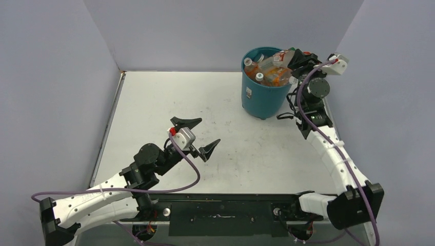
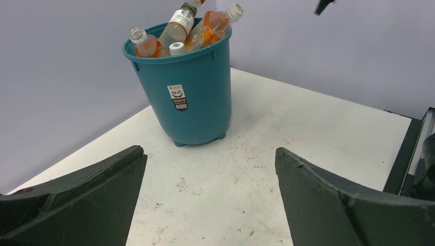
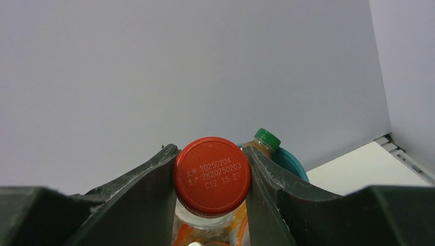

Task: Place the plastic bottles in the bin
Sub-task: Place the plastic bottle in the trash bin.

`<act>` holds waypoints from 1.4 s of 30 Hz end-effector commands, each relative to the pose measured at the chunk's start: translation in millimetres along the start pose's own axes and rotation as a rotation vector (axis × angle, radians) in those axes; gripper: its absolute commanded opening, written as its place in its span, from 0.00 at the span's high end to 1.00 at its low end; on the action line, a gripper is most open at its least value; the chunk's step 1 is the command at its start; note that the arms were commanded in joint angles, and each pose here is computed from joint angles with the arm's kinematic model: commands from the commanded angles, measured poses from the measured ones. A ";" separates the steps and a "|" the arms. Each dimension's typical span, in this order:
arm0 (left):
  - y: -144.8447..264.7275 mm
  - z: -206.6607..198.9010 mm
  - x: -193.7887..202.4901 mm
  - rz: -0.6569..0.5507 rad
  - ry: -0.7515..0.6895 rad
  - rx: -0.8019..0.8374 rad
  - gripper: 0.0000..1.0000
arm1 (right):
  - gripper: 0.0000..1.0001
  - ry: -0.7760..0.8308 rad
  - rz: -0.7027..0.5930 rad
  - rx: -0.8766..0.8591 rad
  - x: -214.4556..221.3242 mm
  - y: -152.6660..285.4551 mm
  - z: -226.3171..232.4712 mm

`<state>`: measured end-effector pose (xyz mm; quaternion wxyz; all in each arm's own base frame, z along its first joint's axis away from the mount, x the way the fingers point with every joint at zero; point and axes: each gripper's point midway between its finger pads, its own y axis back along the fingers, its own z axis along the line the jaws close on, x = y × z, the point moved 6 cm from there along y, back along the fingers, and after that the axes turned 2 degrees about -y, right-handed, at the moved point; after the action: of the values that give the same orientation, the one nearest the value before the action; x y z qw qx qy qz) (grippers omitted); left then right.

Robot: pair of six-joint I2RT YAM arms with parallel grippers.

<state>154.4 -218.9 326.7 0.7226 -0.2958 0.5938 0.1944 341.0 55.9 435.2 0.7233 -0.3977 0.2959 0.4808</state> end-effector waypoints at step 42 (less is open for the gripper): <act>-3.9 -15.0 3.4 -0.024 0.020 0.063 0.04 | 0.27 -0.054 0.225 -0.023 63.7 -75.2 -28.5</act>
<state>148.8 -229.5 311.9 0.7256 -0.2682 0.6052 0.1879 434.8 54.7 362.2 0.6498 -0.3439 0.3278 0.5934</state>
